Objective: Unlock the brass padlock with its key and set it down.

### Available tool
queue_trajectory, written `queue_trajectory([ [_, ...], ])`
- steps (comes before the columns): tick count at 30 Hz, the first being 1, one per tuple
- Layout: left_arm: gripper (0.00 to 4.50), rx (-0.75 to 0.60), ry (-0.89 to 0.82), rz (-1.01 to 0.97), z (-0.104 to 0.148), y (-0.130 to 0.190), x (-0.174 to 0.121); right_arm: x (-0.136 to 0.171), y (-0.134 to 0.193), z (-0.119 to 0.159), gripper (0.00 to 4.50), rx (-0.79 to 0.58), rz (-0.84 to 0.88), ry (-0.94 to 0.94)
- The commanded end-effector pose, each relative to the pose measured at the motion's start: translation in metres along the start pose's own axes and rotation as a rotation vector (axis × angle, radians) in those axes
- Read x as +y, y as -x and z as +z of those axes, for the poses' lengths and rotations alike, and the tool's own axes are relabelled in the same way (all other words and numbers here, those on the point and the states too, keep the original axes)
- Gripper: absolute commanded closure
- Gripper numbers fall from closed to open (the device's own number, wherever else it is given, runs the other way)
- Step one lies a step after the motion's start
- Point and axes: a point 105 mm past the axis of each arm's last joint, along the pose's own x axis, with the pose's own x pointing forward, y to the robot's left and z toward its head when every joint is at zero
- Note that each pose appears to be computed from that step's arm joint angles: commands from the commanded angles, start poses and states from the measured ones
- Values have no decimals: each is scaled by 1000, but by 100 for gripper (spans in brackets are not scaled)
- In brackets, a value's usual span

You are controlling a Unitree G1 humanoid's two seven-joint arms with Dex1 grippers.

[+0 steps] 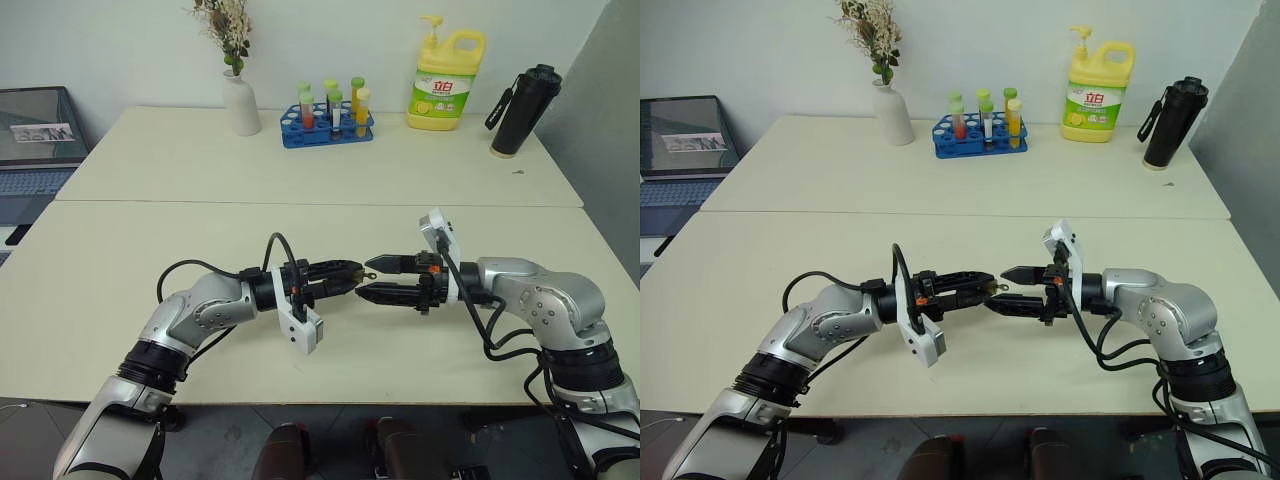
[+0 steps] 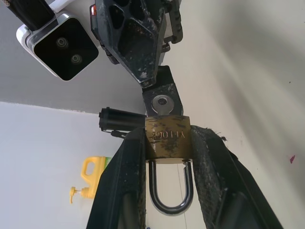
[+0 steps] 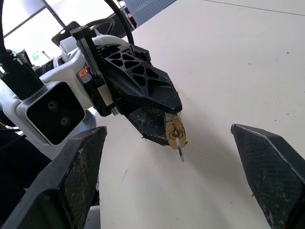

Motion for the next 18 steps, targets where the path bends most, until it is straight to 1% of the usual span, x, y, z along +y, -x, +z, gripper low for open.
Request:
queue_trajectory([
  [1,353,-22,-11,63,6,-1,12,5,-3,10,47,-32,18,40],
  [2,353,-23,-12,62,7,-1,12,4,-4,10,80,-33,17,38],
  [3,353,-24,-13,61,7,-1,11,4,-5,10,103,-34,16,37],
  [7,353,-26,-8,67,8,-2,11,4,-6,9,249,-32,18,37],
  [12,353,-22,-2,76,8,-3,12,5,-8,10,421,-28,21,43],
  [13,353,-20,0,78,8,-3,12,5,-8,10,433,-28,22,45],
  [18,353,-17,5,81,9,-4,11,6,-10,10,433,-29,31,49],
])
